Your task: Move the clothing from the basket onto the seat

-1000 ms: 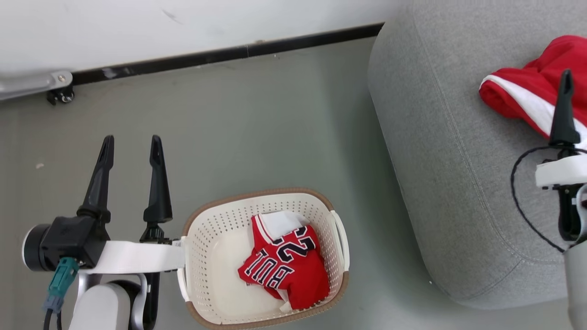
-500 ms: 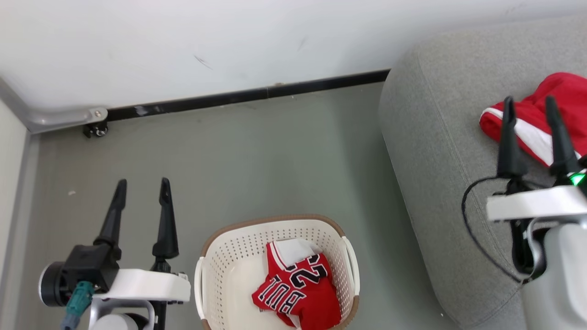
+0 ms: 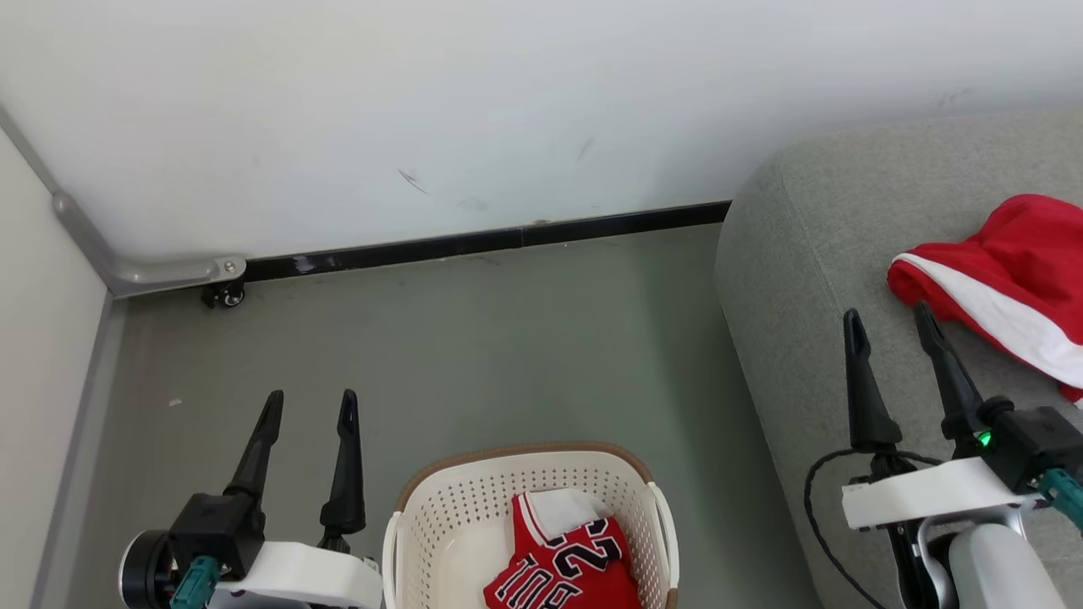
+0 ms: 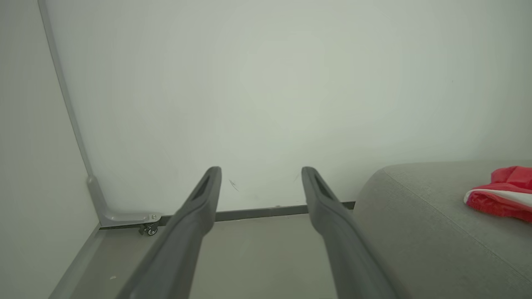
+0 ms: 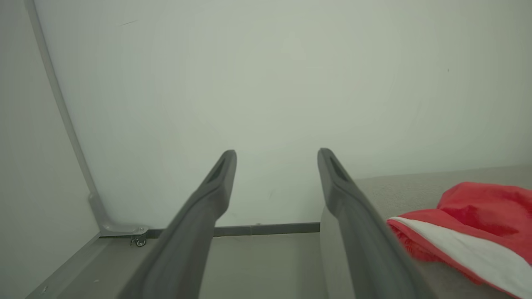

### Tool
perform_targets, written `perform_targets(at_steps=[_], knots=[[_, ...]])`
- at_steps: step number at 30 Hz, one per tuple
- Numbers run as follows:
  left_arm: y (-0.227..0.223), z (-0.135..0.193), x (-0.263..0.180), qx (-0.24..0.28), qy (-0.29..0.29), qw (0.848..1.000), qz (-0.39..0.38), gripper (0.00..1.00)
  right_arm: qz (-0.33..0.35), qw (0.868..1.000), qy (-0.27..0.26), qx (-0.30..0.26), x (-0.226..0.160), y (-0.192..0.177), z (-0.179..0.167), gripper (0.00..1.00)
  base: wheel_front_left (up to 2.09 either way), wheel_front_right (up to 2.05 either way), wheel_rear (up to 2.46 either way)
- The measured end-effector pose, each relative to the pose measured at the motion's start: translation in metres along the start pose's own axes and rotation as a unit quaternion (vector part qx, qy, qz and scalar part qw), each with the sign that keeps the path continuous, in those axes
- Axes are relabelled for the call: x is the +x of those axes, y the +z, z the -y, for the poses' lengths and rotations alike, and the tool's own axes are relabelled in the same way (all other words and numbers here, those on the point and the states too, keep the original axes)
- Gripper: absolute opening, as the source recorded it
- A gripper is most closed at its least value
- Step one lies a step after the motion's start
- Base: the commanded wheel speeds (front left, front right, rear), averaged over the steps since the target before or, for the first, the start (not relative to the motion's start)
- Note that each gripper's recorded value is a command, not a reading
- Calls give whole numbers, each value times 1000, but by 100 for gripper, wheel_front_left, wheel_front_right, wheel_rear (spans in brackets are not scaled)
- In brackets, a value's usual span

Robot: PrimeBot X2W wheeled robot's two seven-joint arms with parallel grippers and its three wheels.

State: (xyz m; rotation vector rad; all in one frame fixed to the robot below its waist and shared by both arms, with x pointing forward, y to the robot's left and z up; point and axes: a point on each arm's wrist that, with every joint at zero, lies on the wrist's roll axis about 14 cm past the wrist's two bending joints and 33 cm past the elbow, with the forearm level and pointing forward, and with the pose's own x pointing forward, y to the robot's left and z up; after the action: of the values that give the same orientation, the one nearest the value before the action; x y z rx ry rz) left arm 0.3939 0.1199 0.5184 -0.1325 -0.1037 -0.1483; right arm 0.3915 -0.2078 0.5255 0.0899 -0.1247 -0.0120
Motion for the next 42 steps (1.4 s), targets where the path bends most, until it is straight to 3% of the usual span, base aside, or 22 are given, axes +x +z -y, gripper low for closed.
perform_targets(at_steps=[17,42], knots=[[1,5,-25,5,-2,1000,-4,100,-31,999,-10,20,-48,-20,0,100,0,0,0],[-9,4,-27,9,4,1000,-18,100,-41,998,-7,50,-56,-26,-7,100,0,0,0]])
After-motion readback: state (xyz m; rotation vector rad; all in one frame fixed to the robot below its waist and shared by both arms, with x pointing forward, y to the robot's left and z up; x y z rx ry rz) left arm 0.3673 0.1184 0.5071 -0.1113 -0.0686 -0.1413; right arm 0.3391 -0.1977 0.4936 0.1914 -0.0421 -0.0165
